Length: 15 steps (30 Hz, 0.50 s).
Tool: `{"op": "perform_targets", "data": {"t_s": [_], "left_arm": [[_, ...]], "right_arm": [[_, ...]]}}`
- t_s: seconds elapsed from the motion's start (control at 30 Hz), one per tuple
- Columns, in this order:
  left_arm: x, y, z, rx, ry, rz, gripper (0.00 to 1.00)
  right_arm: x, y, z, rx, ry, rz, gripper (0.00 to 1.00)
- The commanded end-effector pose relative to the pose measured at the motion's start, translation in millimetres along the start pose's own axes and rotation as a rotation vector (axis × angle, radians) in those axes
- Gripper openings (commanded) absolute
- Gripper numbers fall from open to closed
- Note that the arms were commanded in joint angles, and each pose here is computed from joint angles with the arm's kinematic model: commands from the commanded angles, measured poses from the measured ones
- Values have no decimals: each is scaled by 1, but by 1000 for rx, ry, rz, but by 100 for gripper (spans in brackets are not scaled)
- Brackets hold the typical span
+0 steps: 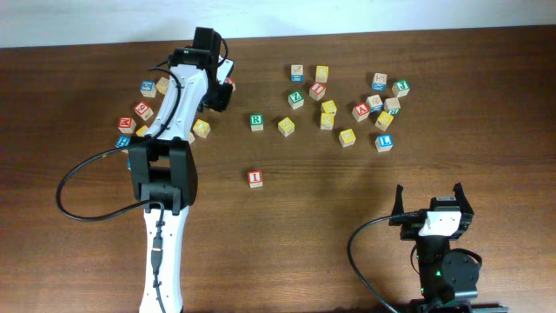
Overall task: Spell out ICRA
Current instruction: 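Lift the yellow C block and carry it toward the red block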
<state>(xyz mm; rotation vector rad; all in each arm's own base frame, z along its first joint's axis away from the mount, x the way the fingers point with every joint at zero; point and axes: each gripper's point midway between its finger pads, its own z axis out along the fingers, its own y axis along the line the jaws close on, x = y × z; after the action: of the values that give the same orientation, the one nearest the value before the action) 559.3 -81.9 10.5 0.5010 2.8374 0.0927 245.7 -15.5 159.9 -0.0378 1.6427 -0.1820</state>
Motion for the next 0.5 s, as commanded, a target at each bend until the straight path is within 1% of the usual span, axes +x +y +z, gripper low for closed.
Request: {"op": "perform_targets", "data": {"t_s": [0.0, 0.1, 0.3, 0.33, 0.4, 0.47], "left_arm": [[-2, 4, 1, -9, -1, -3, 31], [-3, 4, -6, -9, 0, -7, 27], [-11, 7, -29, -11, -17, -30, 27], [-10, 7, -33, -10, -13, -37, 26], [-10, 6, -42, -8, -10, -83, 27], [-13, 4, -62, 13, -26, -95, 27]], "right_arm": [[3, -3, 0, 15, 6, 0, 98], [3, -3, 0, 15, 6, 0, 98], [3, -3, 0, 15, 6, 0, 98], [3, -3, 0, 15, 6, 0, 98], [3, -3, 0, 15, 6, 0, 98], [3, -3, 0, 15, 6, 0, 98]]}}
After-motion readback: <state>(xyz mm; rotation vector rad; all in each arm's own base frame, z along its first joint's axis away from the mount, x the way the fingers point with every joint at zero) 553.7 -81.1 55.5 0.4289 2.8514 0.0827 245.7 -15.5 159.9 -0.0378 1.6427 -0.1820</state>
